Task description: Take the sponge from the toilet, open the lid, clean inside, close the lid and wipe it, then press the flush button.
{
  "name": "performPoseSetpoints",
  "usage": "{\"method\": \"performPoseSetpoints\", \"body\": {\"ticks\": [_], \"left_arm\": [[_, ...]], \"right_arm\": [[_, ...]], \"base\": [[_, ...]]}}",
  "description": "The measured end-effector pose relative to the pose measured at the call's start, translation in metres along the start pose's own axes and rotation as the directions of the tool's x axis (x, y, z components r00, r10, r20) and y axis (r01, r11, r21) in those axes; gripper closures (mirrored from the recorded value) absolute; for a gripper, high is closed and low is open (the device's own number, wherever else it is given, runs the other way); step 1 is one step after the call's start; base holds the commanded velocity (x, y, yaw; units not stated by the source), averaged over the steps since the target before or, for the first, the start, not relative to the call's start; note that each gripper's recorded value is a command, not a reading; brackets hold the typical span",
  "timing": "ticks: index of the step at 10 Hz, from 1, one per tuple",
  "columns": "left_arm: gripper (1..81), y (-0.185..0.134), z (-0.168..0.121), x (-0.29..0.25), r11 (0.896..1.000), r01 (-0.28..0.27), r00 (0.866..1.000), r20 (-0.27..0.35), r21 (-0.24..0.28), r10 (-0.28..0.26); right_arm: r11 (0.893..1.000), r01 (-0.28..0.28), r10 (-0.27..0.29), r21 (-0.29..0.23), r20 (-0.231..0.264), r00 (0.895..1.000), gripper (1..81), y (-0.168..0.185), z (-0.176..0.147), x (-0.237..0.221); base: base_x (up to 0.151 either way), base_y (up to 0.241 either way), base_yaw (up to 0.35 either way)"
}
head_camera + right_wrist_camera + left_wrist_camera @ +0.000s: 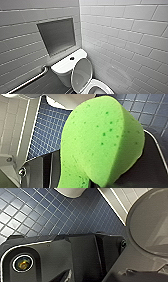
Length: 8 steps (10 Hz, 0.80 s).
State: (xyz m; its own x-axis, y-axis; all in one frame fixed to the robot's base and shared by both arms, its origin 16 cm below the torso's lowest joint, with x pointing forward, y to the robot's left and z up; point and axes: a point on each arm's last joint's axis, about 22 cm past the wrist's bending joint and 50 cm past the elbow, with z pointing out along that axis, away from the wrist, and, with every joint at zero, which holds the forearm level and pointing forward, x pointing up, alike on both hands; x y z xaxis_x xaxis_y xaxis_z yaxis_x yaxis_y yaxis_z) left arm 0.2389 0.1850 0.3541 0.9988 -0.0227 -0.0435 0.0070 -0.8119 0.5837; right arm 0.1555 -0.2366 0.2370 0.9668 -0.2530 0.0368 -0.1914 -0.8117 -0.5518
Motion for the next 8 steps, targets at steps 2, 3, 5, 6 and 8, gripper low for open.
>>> {"method": "performPoseSetpoints", "body": {"ticks": [2, 3, 5, 6, 8], "left_arm": [[1.0, -0.008, 0.009, -0.018, 1.0, -0.008, 1.0, 0.027, 0.024, 0.007], [1.0, -0.014, 0.015, -0.027, 0.999, -0.002, 0.999, 0.04, 0.041, 0.001], [1.0, -0.013, 0.023, -0.043, 0.998, 0.011, 0.998, 0.066, 0.063, -0.015], [1.0, -0.009, 0.027, -0.053, 0.997, 0.011, 0.997, 0.08, 0.071, -0.017], [1.0, 0.001, 0.035, -0.068, 0.996, 0.013, 0.996, 0.082, 0.085, -0.02]], "right_arm": [[1.0, 0.021, -0.02, -0.024, 0.018, 1.0, 81.1, 0.01, -0.004, -0.012], [0.999, 0.029, -0.028, -0.034, 0.026, 0.999, 81.1, 0.012, -0.005, -0.018], [0.997, 0.039, -0.036, -0.063, 0.045, 0.998, 81.1, 0.011, -0.016, -0.033], [0.995, 0.048, -0.043, -0.086, 0.053, 0.998, 81.1, 0.014, -0.023, -0.041], [0.992, 0.064, -0.06, -0.108, 0.047, 0.997, 81.1, 0.008, -0.033, -0.05]], "base": [[0.0, 0.0, 0.0], [0.0, 0.0, 0.0], [0.0, 0.0, 0.0], [0.0, 0.0, 0.0], [0.0, 0.0, 0.0]]}}
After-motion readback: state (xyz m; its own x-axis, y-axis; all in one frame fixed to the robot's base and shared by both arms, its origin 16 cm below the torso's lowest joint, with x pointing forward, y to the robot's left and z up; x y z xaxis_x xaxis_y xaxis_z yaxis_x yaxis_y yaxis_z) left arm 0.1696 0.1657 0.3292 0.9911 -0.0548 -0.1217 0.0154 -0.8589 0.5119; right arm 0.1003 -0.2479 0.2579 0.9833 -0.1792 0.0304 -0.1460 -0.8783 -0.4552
